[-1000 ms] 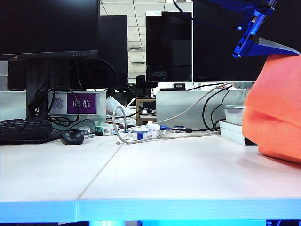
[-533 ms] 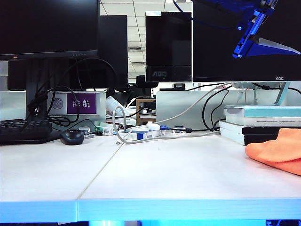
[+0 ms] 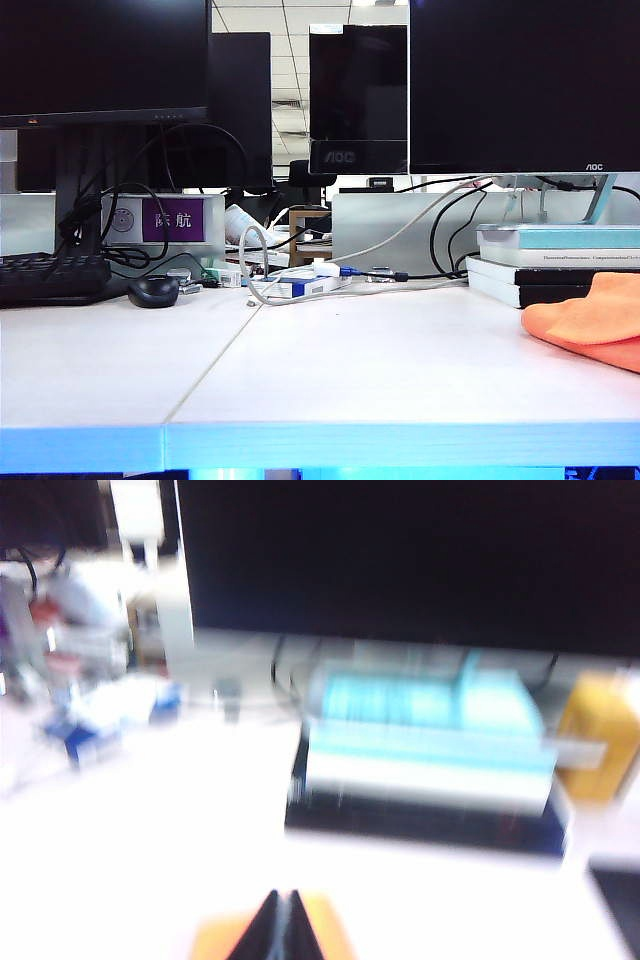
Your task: Wipe the table from left to right using the rag.
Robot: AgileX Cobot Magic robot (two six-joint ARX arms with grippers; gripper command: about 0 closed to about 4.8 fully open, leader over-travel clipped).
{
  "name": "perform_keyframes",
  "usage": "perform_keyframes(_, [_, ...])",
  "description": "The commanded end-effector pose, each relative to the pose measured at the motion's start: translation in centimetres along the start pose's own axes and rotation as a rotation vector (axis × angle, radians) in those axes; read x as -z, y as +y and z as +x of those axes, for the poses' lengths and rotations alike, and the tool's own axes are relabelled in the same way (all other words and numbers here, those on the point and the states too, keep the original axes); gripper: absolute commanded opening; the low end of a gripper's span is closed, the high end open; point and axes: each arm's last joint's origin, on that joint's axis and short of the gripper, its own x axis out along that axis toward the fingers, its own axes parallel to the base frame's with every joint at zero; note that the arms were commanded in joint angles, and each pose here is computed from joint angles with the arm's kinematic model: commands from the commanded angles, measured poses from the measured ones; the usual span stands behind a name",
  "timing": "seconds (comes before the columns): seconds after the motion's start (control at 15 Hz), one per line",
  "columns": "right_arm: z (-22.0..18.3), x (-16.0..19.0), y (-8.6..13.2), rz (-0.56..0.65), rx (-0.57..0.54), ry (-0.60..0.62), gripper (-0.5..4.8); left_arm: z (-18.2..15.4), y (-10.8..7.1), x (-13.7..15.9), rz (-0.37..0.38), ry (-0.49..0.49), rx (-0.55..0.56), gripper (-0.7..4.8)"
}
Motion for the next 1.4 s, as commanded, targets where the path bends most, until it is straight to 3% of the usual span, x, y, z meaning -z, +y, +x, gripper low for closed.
perform_keyframes(0.07, [0.6,2.9,0.0,0.044,0.004,-0.071,-0.05,-5.5,-4.5,-2.0,0.160,-0.153,-0.084,-0.06])
perform_keyframes(0.2, [1.2,5.8,0.0,0.091,0.005,-0.036,-0.05,-9.4,-7.6,-2.6,0.207,-0.231,-0.075,-0.06])
perform_keyframes(0.33, [1.6,8.5,0.1,0.226,0.007,0.035,-0.05,-14.3,-11.3,-2.7,0.307,-0.332,-0.126,-0.06])
perform_keyframes(0.53, [1.5,9.7,0.2,0.268,0.013,0.111,-0.05,-20.8,-15.6,-1.6,0.333,-0.444,-0.216,-0.06])
perform_keyframes(0.8, [1.5,9.8,0.2,0.280,0.015,0.121,-0.05,-29.0,-19.5,2.4,0.392,-0.479,-0.466,-0.06])
perform_keyframes(0.93, [1.5,9.8,0.2,0.280,0.014,0.121,-0.05,-31.4,-20.5,4.0,0.417,-0.480,-0.570,-0.06])
perform_keyframes(1.07, [1.5,9.8,0.2,0.280,0.014,0.121,-0.05,-37.5,-23.2,7.8,0.411,-0.600,-0.692,-0.06])
perform_keyframes(1.27, [1.5,9.8,0.2,0.280,0.014,0.121,-0.05,-40.0,-23.8,10.5,0.388,-0.675,-0.785,-0.06])
perform_keyframes(1.4, [1.5,9.8,0.2,0.279,0.013,0.121,-0.05,-39.0,-22.3,11.9,0.395,-0.740,-0.831,-0.06])
